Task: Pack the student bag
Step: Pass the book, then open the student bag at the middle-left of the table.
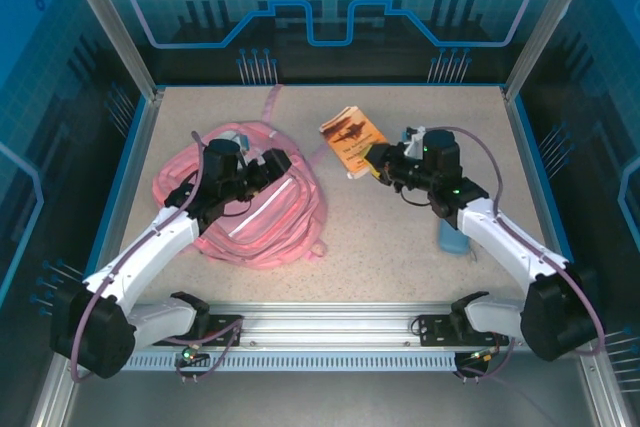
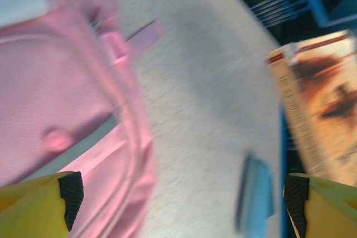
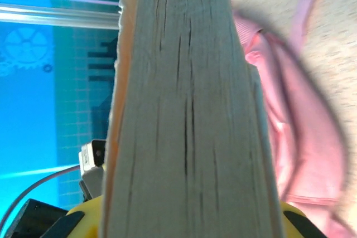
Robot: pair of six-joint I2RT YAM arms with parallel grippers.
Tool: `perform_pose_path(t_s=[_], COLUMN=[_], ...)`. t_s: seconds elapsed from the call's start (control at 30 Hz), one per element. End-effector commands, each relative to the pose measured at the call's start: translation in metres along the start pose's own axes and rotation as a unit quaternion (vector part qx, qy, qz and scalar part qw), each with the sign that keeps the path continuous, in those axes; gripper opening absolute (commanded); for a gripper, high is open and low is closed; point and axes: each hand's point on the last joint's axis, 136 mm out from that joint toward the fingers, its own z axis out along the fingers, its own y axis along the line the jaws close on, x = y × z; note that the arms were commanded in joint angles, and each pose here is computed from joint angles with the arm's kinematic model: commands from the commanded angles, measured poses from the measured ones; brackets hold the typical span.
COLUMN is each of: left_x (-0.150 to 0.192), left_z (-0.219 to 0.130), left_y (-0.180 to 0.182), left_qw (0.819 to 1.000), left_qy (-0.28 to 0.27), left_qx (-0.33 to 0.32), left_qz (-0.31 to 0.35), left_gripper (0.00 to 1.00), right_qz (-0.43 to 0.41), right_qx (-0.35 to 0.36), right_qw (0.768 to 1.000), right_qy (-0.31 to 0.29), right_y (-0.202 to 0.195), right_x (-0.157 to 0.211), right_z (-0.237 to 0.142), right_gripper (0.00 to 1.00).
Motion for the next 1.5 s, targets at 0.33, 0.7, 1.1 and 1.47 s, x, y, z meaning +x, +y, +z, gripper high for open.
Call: perform_pose_path(t_s=[0.33,0.7,1.1,1.47], left_x=[0.027,0.056,0.065,0.076], left_z=[-0.017,0.024,0.047,0.050], left_y=[0.043,0.054,0.083,0.076], left_qw=[0.921,0.862,0.826,0.830], left_qy=[0.120,0.183,0.219,0.238], left_qx=[-0.212,-0.283,-0.341,-0.308], left_qz=[0.303,0.379,0.391,0.400], left_gripper=[0.86,0.64,0.49,0.64], right_qz=[-0.062,-0.049,-0.047,-0.044], right_qx=[0.087,0.099,0.105,0.108], right_qw=[0.994,0.994,0.993,0.993], right_qy=[-0.012,0.002,-0.002,-0.001], right_y=[-0.032,-0.043,-0.047,-0.050], right_x=[-0.006,-0.001,0.000,0.001], right_z=[-0.037,-0.033,-0.036,-0.036], right_gripper=[0.20,0.20,0.19,0.19])
